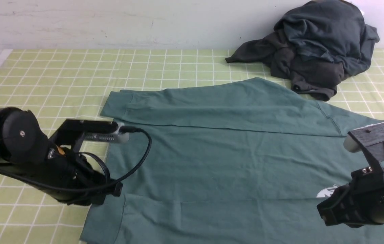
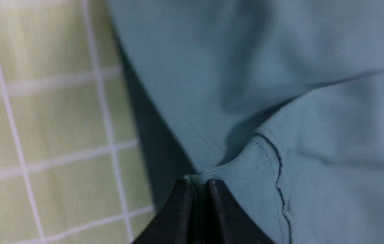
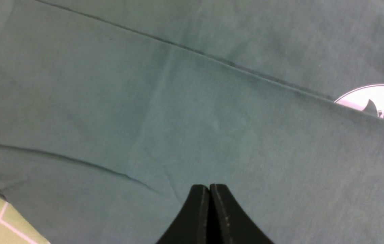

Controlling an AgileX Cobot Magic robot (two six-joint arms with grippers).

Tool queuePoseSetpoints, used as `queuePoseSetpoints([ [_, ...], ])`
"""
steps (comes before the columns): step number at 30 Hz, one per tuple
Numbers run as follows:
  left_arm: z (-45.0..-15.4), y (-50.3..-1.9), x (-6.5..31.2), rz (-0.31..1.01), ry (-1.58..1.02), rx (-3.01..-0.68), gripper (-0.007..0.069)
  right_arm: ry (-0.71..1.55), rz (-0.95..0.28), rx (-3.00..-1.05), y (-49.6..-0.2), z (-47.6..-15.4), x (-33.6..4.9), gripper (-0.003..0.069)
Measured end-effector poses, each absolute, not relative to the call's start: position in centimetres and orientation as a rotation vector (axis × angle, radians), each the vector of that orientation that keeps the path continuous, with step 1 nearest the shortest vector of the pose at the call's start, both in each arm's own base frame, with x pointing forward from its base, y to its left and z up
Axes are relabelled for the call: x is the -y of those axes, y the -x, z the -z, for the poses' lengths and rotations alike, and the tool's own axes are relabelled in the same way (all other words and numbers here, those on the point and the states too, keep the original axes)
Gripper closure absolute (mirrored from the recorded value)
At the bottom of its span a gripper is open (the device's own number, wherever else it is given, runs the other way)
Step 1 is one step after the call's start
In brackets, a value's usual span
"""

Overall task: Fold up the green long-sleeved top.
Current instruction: Use the left arm to drag and place the cuff at the centered position on the left edge of the fabric

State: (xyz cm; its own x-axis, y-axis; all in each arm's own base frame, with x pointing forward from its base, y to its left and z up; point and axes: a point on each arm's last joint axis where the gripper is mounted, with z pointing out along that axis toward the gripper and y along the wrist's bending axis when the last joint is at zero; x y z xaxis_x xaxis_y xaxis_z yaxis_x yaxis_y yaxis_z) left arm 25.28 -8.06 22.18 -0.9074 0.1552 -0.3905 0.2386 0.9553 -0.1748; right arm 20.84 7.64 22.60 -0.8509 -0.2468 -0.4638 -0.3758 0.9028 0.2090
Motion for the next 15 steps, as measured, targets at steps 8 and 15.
queuePoseSetpoints([
  [8, -28.9, -26.1, 8.2, 0.286, -0.338, -2.514, 0.0601, 0.483, -0.4, -2.621, -20.9, -22.6, -7.6, 0.0669],
  [15, -24.8, -27.3, 8.5, 0.257, -0.357, -2.796, 0.0601, 0.482, -0.399, -2.619, -20.9, -22.6, -7.6, 0.0669],
])
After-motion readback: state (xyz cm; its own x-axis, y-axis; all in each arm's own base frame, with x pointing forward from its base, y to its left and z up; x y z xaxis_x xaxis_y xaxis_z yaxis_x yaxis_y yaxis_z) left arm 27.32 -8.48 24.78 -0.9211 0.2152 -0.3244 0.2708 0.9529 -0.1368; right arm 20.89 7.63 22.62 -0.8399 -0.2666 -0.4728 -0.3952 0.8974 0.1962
